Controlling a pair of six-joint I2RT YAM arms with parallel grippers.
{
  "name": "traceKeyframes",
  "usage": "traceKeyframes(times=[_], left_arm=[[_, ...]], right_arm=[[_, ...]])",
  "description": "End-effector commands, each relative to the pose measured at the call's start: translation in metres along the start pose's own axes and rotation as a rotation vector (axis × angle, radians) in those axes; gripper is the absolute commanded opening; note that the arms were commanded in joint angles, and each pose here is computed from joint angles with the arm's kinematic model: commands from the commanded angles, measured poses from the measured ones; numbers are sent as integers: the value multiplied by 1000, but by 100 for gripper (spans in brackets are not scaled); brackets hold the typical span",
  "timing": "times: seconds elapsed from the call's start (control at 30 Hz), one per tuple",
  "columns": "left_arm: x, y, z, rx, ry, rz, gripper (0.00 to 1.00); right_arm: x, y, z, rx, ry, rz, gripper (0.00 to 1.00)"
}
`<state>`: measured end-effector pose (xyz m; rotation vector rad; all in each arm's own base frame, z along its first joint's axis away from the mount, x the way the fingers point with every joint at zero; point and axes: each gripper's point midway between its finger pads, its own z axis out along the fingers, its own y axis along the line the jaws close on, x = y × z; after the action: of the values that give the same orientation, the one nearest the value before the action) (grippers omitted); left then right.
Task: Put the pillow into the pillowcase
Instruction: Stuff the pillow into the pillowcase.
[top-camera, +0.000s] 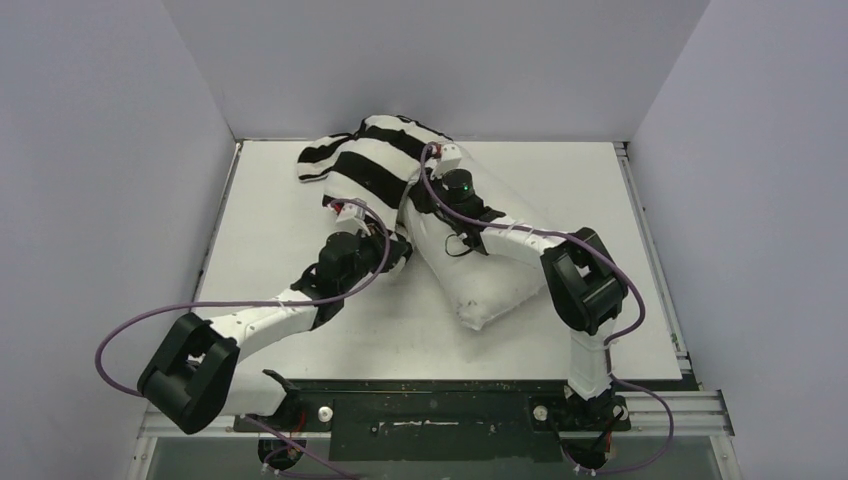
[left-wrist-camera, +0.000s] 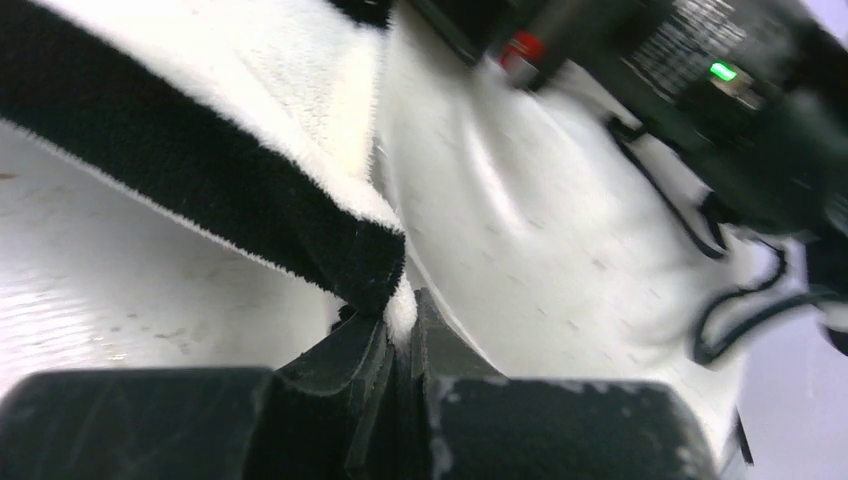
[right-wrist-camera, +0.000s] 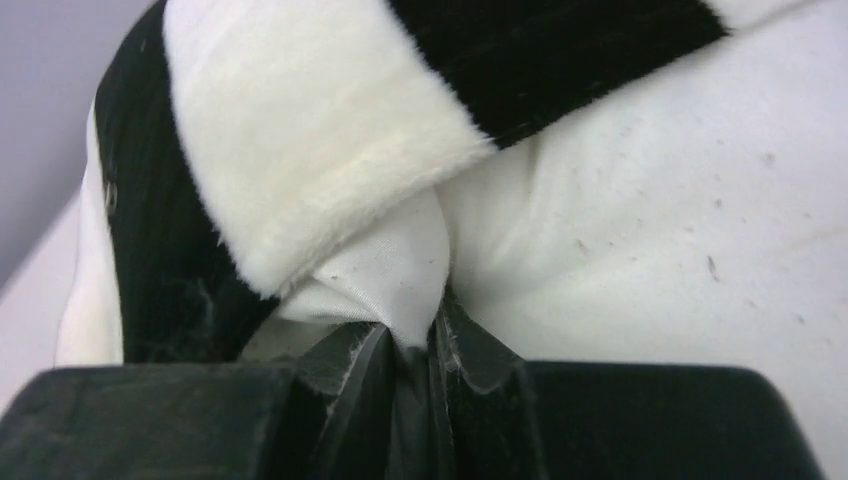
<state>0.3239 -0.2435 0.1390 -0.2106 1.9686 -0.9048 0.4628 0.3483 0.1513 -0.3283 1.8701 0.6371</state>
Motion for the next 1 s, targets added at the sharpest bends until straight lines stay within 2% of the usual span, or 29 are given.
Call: traceKeyframes(times=[0.0, 0.1, 0.17, 0.27, 0.33, 0.43, 0.53, 0.63, 0.73, 0.8, 0.87, 0.97], left_arm=[[16, -95, -31, 236, 63, 125, 0], [48, -113, -39, 257, 105, 178, 0], [65, -108, -37, 243, 139, 185, 0], [66, -99, -35, 212, 142, 183, 0], [43, -102, -34, 195, 93, 195, 0], [-15, -116, -38, 194, 1, 207, 0], [-82, -158, -51, 264, -84, 218, 0], [-126, -219, -79, 411, -126, 229, 0], [-144, -262, -99, 531, -98, 174, 0], [-149, -277, -108, 581, -86, 137, 0], [-148, -280, -108, 606, -82, 111, 0], [-138, -264, -85, 561, -55, 97, 0]], right_arm=[[-120, 14, -18, -32, -420, 328, 0], [-127, 14, -19, -31, -477, 393, 0], [-124, 14, -19, -31, -480, 423, 0], [-112, 16, -26, -67, -463, 468, 0], [-110, 20, -37, -101, -443, 467, 0], [-114, 36, -62, -192, -395, 473, 0], [-126, 62, -91, -325, -294, 534, 0], [-147, 111, -140, -568, -199, 629, 0], [-173, 140, -192, -770, -189, 764, 0], [-182, 145, -211, -826, -187, 810, 0], [-180, 143, -214, -819, -173, 811, 0], [-157, 112, -190, -725, -149, 830, 1]])
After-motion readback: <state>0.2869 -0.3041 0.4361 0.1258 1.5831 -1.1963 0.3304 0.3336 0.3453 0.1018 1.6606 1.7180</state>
